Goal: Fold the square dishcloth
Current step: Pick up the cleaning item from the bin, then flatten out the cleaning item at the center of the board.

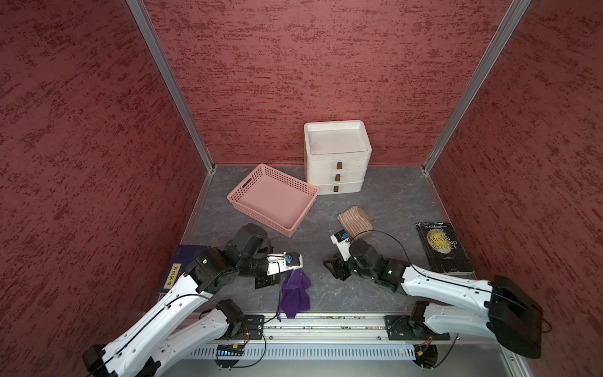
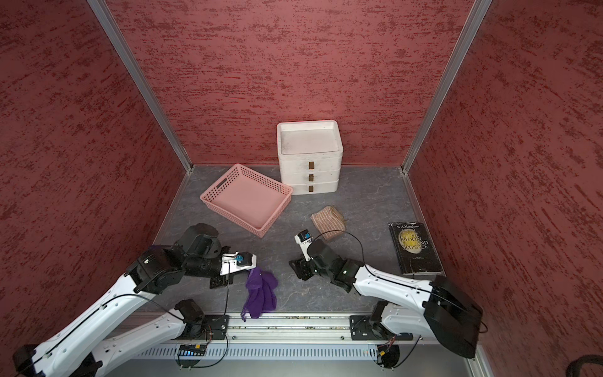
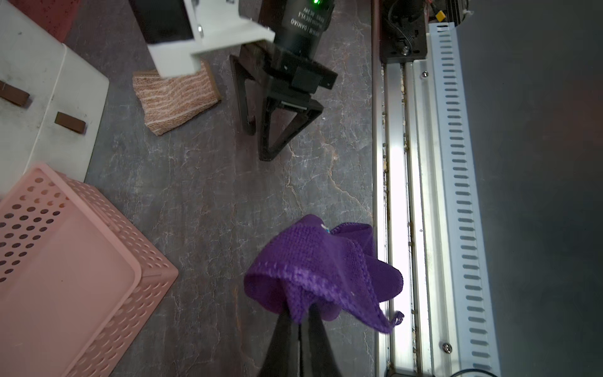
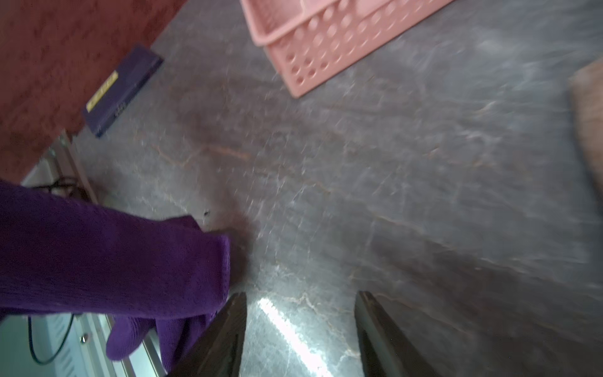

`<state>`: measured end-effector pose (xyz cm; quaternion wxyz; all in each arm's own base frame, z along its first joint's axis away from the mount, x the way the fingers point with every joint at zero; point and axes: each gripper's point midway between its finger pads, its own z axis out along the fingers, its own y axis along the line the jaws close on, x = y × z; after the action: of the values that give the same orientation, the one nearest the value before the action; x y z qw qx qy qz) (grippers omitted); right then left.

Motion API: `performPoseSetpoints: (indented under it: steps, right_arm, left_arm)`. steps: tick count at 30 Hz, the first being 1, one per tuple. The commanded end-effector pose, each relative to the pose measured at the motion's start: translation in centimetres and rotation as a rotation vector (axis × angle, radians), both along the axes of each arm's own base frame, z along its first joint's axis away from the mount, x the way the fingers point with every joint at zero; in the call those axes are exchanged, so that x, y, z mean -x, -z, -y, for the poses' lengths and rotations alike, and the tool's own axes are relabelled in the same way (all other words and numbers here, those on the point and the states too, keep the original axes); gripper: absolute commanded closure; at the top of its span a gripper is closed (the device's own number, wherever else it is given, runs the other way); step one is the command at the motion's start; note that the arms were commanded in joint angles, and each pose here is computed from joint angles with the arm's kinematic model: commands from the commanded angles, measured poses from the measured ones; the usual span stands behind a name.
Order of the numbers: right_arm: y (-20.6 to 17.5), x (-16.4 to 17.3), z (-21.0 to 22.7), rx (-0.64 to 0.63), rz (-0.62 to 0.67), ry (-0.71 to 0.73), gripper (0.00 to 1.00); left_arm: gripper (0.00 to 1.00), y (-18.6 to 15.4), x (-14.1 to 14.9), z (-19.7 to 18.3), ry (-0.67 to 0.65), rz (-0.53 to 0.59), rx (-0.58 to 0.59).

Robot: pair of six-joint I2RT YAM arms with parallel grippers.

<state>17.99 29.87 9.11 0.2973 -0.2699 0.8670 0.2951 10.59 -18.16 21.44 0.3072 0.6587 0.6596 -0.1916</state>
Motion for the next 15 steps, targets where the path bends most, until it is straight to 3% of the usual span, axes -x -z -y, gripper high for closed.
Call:
performPoseSetpoints:
  steps: [1, 7, 12, 13, 15]
  right_arm:
    - [-1.5, 2.1, -4.9, -0.041, 0.064, -0.216, 0.42]
    - [0.1, 5.5, -10.1, -0.057, 0.132, -0.472, 0.42]
    - [1.1, 5.9, -12.3, -0.088, 0.115, -0.535, 0.46]
    - [1.5, 5.8, -12.5, -0.079, 0.111, -0.530, 0.51]
    - [1.3, 5.1, -12.6, -0.065, 0.118, -0.496, 0.70]
  left_arm:
    - [1.00, 0.4, 2.9, -1.8, 0.095, -0.044, -0.054]
    - [1.00, 0.7, 3.4, -2.6, 0.084, -0.035, -0.067]
    - [1.00, 0.1, 3.3, -2.7, 0.076, -0.006, -0.044]
    - [1.00, 0.1, 3.1, -2.7, 0.069, 0.000, -0.045]
    - [1.00, 0.1, 2.7, -2.7, 0.056, 0.017, -0.049]
